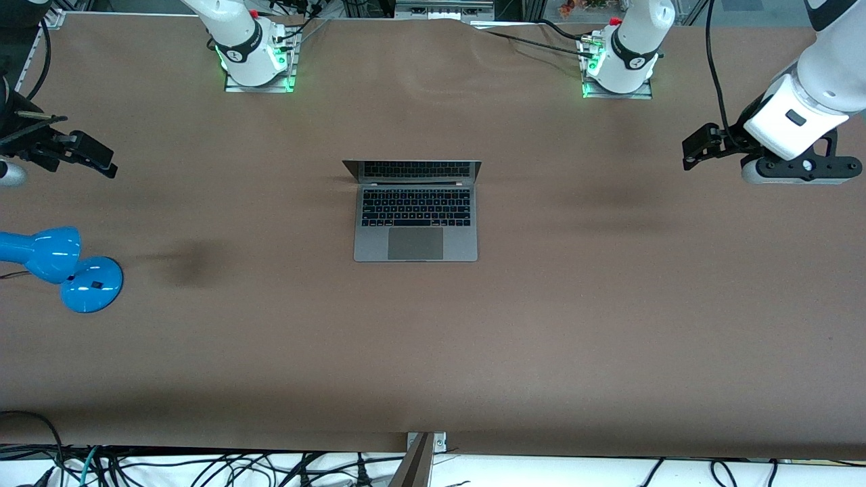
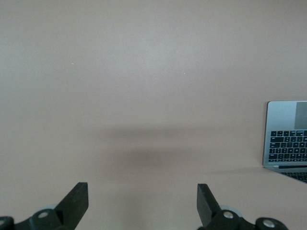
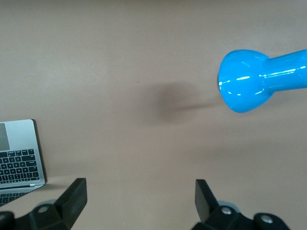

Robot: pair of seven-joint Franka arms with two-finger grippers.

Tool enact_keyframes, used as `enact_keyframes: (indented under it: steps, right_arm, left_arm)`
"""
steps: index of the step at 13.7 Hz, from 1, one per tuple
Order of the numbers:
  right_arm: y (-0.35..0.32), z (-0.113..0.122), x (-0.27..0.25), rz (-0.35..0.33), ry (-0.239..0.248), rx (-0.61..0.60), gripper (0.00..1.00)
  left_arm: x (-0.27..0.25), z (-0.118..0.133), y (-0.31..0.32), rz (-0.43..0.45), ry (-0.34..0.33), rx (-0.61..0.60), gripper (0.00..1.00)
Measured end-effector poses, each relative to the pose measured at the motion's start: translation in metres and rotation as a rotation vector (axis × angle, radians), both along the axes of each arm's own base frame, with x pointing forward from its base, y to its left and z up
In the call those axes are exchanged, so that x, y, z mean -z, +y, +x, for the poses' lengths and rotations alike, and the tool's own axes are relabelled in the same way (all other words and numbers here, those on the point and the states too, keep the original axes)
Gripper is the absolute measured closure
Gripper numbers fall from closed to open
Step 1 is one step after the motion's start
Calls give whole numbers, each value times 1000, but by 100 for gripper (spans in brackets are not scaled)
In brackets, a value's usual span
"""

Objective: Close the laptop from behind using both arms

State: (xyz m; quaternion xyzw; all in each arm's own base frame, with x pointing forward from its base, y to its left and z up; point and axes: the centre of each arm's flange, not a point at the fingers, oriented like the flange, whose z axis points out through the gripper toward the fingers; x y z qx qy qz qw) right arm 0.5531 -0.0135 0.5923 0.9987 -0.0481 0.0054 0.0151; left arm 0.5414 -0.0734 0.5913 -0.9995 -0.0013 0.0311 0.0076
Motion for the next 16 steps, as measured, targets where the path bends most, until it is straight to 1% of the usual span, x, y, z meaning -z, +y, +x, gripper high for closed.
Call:
enact_keyframes:
  steps: [5,12,16]
  right_arm:
    - [0,0,0,0,1,0,0]
    - [0,0,0,0,1,0,0]
    - [0,0,0,0,1,0,0]
  left_arm:
    - [-6,-1,-1,12,-1,4,0]
    - [1,-6,-9,19,47,21,0]
    - [14,-4,-34,14,74,9,0]
